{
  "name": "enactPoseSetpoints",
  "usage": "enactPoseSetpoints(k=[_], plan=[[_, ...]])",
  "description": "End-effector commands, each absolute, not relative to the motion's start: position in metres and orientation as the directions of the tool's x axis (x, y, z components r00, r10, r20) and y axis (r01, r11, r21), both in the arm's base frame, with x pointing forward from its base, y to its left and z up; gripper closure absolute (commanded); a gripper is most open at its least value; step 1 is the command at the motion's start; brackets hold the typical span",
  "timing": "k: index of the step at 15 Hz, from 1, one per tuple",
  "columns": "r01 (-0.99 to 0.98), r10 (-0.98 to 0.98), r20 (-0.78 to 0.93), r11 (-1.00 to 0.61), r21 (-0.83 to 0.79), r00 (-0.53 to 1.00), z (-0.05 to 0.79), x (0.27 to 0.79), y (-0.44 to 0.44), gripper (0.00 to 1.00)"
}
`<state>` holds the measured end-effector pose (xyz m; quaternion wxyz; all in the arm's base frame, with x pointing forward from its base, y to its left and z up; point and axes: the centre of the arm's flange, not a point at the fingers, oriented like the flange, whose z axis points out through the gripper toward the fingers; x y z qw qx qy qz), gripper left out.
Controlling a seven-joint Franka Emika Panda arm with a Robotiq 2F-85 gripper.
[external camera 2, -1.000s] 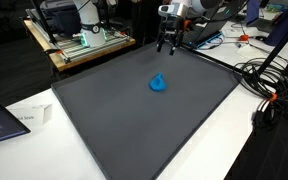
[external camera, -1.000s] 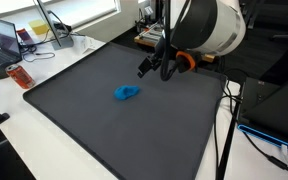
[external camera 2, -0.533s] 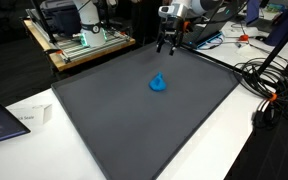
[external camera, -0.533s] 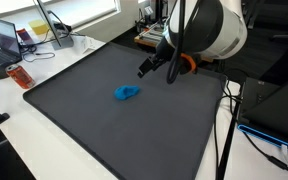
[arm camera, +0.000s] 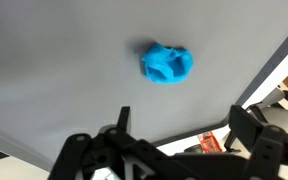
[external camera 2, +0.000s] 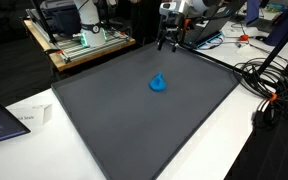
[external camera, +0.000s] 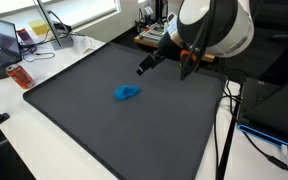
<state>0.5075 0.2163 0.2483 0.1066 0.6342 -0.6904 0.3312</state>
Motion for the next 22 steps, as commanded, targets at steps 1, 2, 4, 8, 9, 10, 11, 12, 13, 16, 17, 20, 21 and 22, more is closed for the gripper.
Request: enactPoseSetpoints(k=[1, 2, 4, 8, 9, 10, 11, 12, 13, 16, 17, 20, 21, 22], plan=[[-0.967, -0.79, 0.61, -0.104, -0.234, -0.063, 0.296, 0.54, 0.238, 0.0], [-0.97, -0.785, 0.619, -0.137, -0.201, -0.017, 0.301, 0.543, 0.233, 0.0], [-0.97, -0.78, 0.623, -0.197, -0.145, 0.065, 0.309, 0.548, 0.225, 0.0], [-0.955, -0.766, 0.608, -0.293, -0.039, 0.21, 0.321, 0.561, 0.206, 0.0], [-0.95, -0.76, 0.605, -0.311, -0.02, 0.236, 0.323, 0.563, 0.2, 0.0], [-0.946, -0.755, 0.603, -0.324, -0.003, 0.257, 0.325, 0.566, 0.195, 0.0], [-0.94, -0.751, 0.599, -0.34, 0.011, 0.279, 0.328, 0.568, 0.19, 0.0], [-0.935, -0.748, 0.593, -0.353, 0.024, 0.298, 0.33, 0.57, 0.185, 0.0], [-0.929, -0.746, 0.584, -0.369, 0.04, 0.321, 0.333, 0.572, 0.181, 0.0], [-0.899, -0.736, 0.542, -0.429, 0.09, 0.405, 0.34, 0.576, 0.17, 0.0], [-0.885, -0.73, 0.527, -0.453, 0.104, 0.436, 0.341, 0.577, 0.167, 0.0], [-0.838, -0.708, 0.475, -0.529, 0.134, 0.523, 0.348, 0.58, 0.158, 0.0], [-0.818, -0.698, 0.456, -0.557, 0.14, 0.553, 0.35, 0.58, 0.155, 0.0], [-0.802, -0.688, 0.44, -0.58, 0.145, 0.577, 0.353, 0.581, 0.153, 0.0]])
